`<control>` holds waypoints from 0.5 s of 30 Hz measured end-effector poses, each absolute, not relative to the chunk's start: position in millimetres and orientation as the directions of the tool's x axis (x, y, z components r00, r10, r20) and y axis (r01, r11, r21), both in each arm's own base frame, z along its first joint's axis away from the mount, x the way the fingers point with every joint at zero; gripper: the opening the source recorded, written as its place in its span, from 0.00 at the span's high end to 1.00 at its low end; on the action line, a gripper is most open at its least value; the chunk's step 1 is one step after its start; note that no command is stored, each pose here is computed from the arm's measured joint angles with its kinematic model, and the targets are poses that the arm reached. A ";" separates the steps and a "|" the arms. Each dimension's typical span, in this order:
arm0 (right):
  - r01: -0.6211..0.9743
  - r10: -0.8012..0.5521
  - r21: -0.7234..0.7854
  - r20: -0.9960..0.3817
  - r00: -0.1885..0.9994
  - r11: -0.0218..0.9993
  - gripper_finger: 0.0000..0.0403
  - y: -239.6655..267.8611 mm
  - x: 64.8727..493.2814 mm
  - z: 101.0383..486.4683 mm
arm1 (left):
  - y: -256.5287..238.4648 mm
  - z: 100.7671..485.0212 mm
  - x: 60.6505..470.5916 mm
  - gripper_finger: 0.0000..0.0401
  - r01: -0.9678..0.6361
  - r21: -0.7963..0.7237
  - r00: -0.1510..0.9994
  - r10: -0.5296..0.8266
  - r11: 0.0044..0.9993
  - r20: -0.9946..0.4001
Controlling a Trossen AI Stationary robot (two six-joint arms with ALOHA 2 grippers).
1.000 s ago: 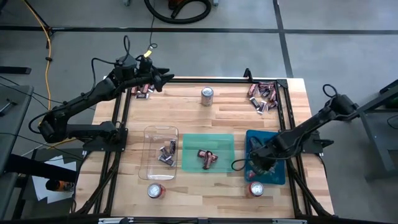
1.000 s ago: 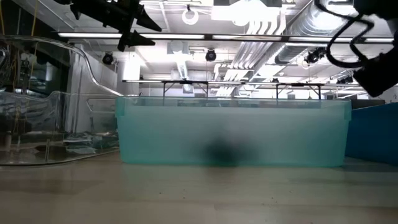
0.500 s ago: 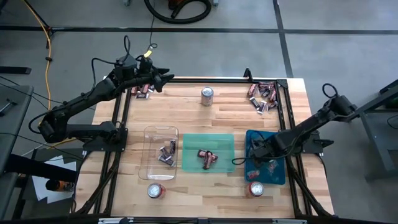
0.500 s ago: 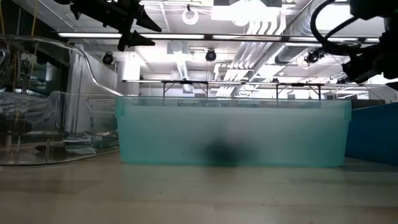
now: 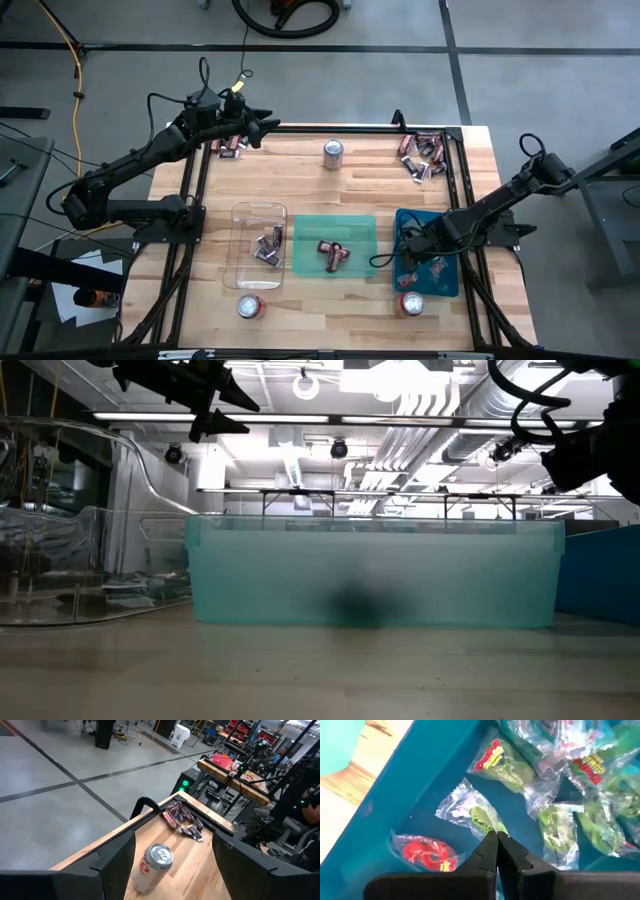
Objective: Organize candy in baskets
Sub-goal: Put the green gummy into the blue bin, then put the brown chocolate bar into the green bin
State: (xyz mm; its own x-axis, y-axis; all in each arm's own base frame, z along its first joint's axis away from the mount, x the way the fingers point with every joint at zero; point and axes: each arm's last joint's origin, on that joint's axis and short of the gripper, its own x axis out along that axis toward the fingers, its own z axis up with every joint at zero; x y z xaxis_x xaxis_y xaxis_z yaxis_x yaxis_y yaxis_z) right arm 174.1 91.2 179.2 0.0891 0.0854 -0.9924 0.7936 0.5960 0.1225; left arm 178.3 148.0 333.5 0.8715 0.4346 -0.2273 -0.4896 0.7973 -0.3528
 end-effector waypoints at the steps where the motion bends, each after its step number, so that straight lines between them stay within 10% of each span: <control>1: 0.794 0.089 0.123 -0.992 0.088 0.596 1.00 91.3 174.1 179.2 | 148.0 333.5 178.3 0.37 -0.490 -0.353 0.871 0.435 0.797 -0.227; 15: 0.806 0.230 0.154 -0.973 0.023 0.572 0.56 94.5 173.3 184.0 | 148.0 333.5 178.3 0.37 -0.490 -0.353 0.871 0.435 0.797 -0.227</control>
State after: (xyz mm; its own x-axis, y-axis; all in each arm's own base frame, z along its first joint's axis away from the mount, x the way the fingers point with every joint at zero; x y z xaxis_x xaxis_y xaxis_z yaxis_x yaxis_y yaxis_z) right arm 173.3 94.5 184.0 0.0226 0.2297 -0.9730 0.8058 0.5718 0.1537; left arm 178.3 148.0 333.5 0.8715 0.4346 -0.2273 -0.4896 0.7973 -0.3528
